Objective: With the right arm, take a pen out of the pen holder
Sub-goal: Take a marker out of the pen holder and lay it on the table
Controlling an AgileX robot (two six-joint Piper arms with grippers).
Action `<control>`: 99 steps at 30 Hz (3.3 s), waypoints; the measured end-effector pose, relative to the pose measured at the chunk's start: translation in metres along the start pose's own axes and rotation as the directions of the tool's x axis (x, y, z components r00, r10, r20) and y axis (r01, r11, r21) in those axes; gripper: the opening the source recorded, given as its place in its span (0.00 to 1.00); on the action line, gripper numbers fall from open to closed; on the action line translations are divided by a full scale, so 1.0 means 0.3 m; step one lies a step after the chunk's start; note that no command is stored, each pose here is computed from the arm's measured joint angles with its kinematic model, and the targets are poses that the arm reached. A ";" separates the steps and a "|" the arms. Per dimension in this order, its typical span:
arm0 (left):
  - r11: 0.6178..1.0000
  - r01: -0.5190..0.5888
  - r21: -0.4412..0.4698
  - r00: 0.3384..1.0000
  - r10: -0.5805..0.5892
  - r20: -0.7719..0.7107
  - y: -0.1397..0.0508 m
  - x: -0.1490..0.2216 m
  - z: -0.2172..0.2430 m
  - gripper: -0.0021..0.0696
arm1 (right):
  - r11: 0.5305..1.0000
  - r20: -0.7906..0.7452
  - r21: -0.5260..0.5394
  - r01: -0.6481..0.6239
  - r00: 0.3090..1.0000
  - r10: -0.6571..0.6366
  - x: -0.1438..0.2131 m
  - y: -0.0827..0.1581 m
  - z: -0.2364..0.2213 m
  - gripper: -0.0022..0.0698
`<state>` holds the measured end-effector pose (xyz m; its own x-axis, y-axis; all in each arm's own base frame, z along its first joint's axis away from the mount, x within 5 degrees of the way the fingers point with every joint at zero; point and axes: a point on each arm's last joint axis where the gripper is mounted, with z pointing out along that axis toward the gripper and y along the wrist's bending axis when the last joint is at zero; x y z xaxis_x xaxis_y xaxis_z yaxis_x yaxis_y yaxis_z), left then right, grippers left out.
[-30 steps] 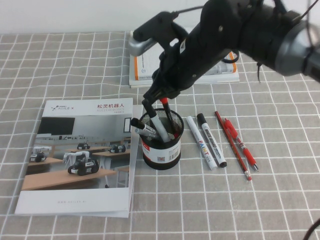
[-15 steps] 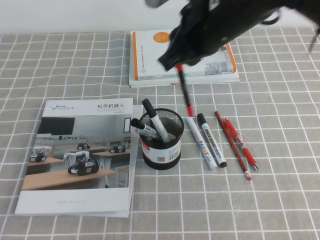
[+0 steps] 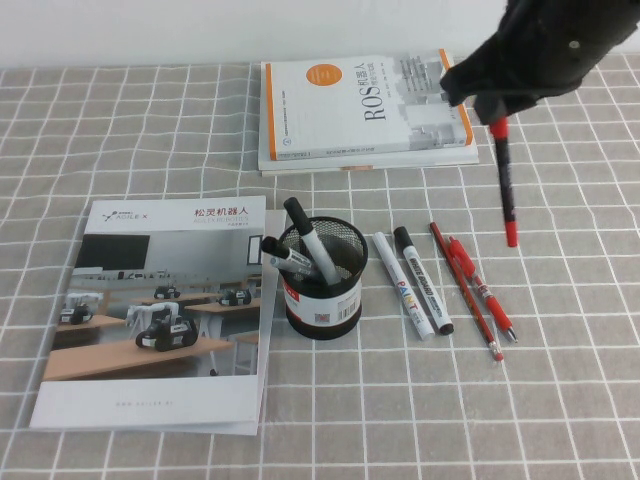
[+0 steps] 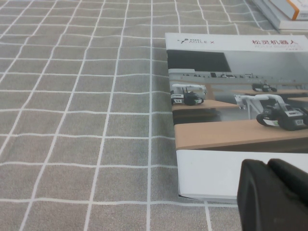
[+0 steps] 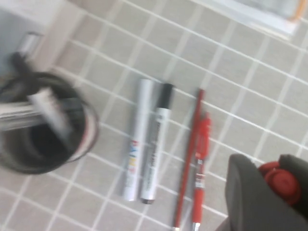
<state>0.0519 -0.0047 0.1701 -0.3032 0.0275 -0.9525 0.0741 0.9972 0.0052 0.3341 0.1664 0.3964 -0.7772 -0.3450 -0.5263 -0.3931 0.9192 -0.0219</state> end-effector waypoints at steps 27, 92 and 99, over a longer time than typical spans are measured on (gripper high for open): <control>1.000 0.000 0.000 1.000 0.000 0.000 0.000 0.000 0.000 0.02 | 0.985 -0.366 -0.003 -0.170 0.917 0.157 0.149 -0.133 0.436 0.12; 1.000 0.000 0.000 1.000 0.000 0.000 0.000 0.000 0.000 0.02 | 0.995 -0.111 -0.017 -0.100 0.989 0.097 0.121 -0.088 0.249 0.09; 1.000 0.000 0.000 1.000 0.000 0.000 0.000 0.000 0.000 0.02 | 0.997 0.054 -0.045 -0.068 0.996 0.070 0.257 -0.039 -0.036 0.02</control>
<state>0.0519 -0.0047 0.1701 -0.3032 0.0275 -0.9525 0.0741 0.9972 0.0052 0.2734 0.1271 0.3651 -0.7750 -0.2689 -0.5719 -0.3612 0.9310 0.0517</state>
